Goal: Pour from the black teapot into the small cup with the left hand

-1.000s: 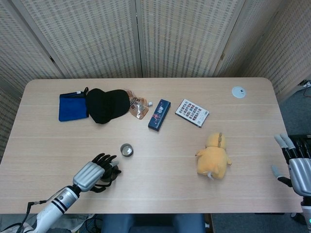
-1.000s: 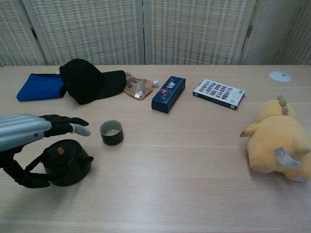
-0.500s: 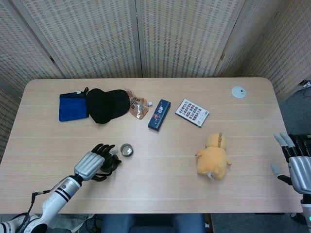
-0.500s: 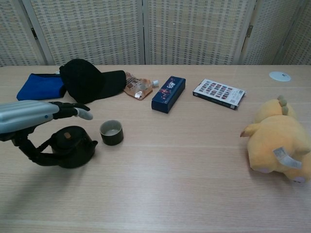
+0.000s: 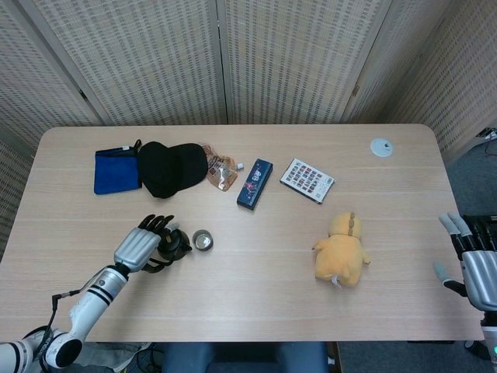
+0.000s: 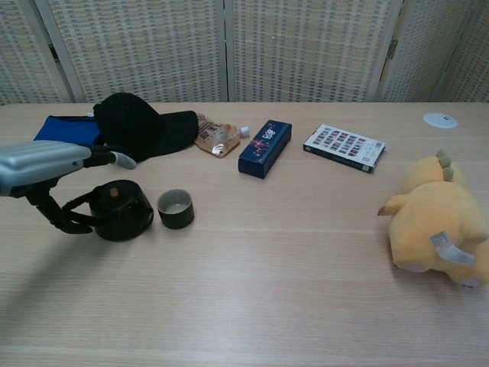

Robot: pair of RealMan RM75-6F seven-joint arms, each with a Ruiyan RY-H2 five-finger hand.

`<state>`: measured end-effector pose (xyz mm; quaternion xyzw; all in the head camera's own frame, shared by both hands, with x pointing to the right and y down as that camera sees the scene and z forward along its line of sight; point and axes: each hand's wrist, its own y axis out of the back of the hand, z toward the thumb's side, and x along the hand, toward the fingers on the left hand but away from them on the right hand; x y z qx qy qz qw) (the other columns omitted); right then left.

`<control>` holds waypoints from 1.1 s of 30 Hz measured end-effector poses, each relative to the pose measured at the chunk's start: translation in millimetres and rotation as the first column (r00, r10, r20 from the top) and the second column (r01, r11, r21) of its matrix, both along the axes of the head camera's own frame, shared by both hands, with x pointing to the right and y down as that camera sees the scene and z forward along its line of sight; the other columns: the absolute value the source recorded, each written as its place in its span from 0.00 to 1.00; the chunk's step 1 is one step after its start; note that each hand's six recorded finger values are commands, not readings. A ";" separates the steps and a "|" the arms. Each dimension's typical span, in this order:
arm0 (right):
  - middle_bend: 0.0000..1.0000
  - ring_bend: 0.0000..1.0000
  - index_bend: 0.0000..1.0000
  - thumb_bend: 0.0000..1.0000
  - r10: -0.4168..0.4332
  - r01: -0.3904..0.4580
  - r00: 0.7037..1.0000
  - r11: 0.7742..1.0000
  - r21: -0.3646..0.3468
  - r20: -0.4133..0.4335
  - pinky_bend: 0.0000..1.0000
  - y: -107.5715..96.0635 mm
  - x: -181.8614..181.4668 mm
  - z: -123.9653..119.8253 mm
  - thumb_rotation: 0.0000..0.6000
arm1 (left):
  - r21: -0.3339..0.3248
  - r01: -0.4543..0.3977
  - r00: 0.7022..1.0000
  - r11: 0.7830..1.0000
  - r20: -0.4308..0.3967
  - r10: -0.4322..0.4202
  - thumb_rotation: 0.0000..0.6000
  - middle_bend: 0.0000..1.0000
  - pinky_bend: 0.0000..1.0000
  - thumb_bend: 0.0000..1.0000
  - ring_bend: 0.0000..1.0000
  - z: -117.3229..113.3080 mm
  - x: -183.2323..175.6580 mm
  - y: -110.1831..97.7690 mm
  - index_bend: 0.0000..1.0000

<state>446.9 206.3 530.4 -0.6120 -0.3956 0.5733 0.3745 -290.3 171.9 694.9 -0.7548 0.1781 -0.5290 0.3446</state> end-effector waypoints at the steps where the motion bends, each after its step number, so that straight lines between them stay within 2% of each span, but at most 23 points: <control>1: 0.04 0.00 0.00 0.29 0.000 0.000 1.000 1.000 0.000 0.000 0.01 0.0 -0.2 0.0 1.00 | 0.002 0.005 1.000 1.000 0.002 -0.005 1.00 0.00 0.00 0.21 0.01 0.6 -1.0 -1.8 0.00; 5: 0.04 0.00 0.00 0.29 0.000 0.000 1.000 1.000 -0.002 -0.002 0.01 0.1 -0.6 0.2 1.00 | 0.006 0.022 1.000 1.000 0.005 -0.022 1.00 0.00 0.00 0.21 0.01 2.5 -4.2 -6.4 0.00; 13: 0.04 0.00 0.00 0.29 -0.001 0.001 1.000 1.000 -0.001 -0.003 0.01 0.4 -1.9 -0.1 1.00 | 0.018 0.010 1.000 1.000 0.017 -0.010 1.00 0.00 0.00 0.21 0.02 -3.8 -12.3 -0.1 0.00; 15: 0.04 0.00 0.00 0.29 -0.002 0.002 1.000 1.000 -0.002 -0.002 0.01 0.3 -2.5 0.1 1.00 | 0.029 0.003 1.000 1.000 0.011 -0.004 1.00 0.00 0.00 0.21 0.03 -7.2 -13.5 1.9 0.02; 17: 0.04 0.00 0.00 0.29 -0.004 0.004 1.000 1.000 -0.003 -0.001 0.01 0.5 -3.2 0.4 1.00 | 0.042 -0.005 1.000 0.999 -0.001 0.005 1.00 0.00 0.00 0.21 0.07 -11.1 -13.9 3.9 0.08; 19: 0.04 0.00 0.00 0.29 -0.005 0.005 1.000 1.000 -0.003 -0.001 0.01 0.6 -3.7 0.5 1.00 | 0.057 -0.013 1.000 0.998 -0.016 0.014 1.00 0.04 0.00 0.21 0.13 -14.8 -13.7 5.4 0.16; 23: 0.04 0.00 0.00 0.29 -0.006 0.006 1.000 1.000 -0.003 -0.001 0.01 1.0 -4.1 0.5 1.00 | 0.094 -0.040 0.998 0.995 -0.054 0.045 1.00 0.23 0.00 0.21 0.26 -22.7 -13.1 9.1 0.31; 26: 0.04 0.00 0.00 0.29 -0.005 0.005 1.000 1.000 -0.003 -0.003 0.01 1.5 -4.2 0.4 1.00 | 0.116 -0.065 0.995 0.991 -0.063 0.072 1.00 0.33 0.00 0.21 0.33 -25.4 -15.6 12.2 0.39; 33: 0.04 0.00 0.00 0.29 -0.004 0.004 1.000 1.000 -0.003 -0.006 0.01 2.4 -4.3 -0.5 1.00 | 0.120 -0.109 0.993 0.987 -0.030 0.113 1.00 0.36 0.00 0.21 0.36 -21.9 -18.7 19.0 0.42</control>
